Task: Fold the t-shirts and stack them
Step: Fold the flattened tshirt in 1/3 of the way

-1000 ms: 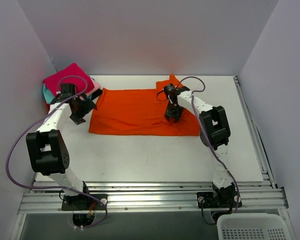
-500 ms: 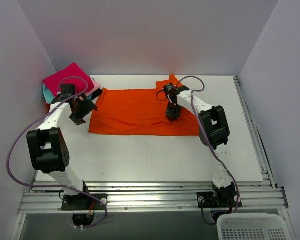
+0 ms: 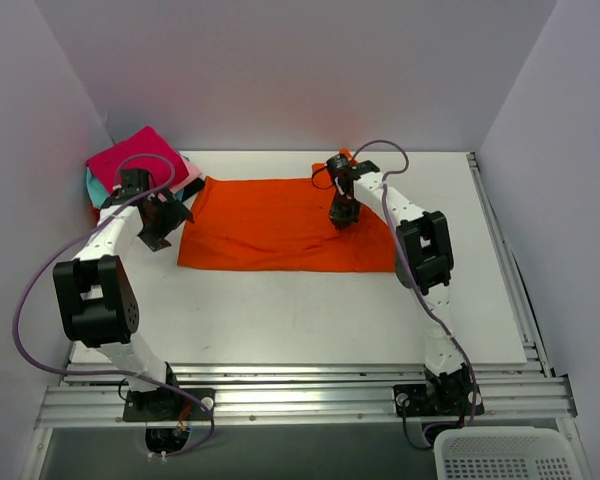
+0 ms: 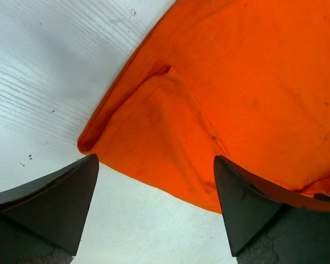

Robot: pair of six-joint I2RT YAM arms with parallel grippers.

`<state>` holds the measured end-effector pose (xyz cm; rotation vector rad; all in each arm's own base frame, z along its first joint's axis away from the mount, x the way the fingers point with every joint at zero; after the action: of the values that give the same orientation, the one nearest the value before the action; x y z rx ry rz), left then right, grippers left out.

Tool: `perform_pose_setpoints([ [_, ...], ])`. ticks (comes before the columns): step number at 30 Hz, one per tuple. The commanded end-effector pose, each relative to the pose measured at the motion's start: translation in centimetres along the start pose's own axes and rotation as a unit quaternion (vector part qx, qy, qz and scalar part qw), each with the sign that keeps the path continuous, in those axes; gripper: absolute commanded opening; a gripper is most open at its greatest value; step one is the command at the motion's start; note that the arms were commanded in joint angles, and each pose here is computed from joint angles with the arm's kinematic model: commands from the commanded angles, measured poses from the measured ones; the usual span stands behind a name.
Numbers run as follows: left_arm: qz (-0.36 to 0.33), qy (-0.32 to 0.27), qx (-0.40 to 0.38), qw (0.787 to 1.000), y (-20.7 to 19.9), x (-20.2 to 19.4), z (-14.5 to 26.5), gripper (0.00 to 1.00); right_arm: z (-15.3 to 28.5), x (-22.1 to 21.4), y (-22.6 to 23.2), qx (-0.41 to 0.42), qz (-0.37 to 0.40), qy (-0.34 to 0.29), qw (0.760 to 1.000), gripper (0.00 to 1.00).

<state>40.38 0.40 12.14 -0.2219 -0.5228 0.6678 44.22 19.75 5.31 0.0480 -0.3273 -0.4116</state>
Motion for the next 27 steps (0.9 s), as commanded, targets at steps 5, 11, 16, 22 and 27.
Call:
perform_pose_setpoints([
  [5, -0.003, -0.01, -0.013, 1.0, -0.5, 0.9, 0.3, 0.94, 0.2, 2.8, 1.0, 0.001, -0.001, -0.003, 1.0, 0.05],
  [11, -0.002, -0.01, -0.017, 1.0, -0.6, 1.1, 0.5, 0.94, 0.2, 4.3, 2.4, 0.031, -0.011, -0.022, 0.999, 0.88],
  [16, -0.002, -0.026, -0.026, 0.999, -1.2, 1.7, 1.8, 0.94, 2.3, 6.3, 2.5, 0.047, -0.015, -0.062, 0.997, 0.91],
  [22, -0.007, -0.056, -0.024, 0.998, -0.9, 1.8, 5.1, 0.94, 8.0, 8.2, -2.4, 0.008, -0.028, -0.126, 0.992, 0.91],
  [27, 0.007, -0.057, -0.025, 0.998, 0.6, -0.9, 6.5, 0.94, 13.3, 7.1, -8.2, -0.005, -0.067, -0.162, 0.984, 0.91],
])
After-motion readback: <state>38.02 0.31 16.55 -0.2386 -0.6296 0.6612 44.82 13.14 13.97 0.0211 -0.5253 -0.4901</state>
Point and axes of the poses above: each gripper's point midway between its finger pads, its own z axis back along the fingers, its own y axis along the line the jaws close on, x = y × z, the point moved 2 cm from there along z, back along the fingers, and after that the axes turned 4 degrees about -z, right-handed, at the moved point
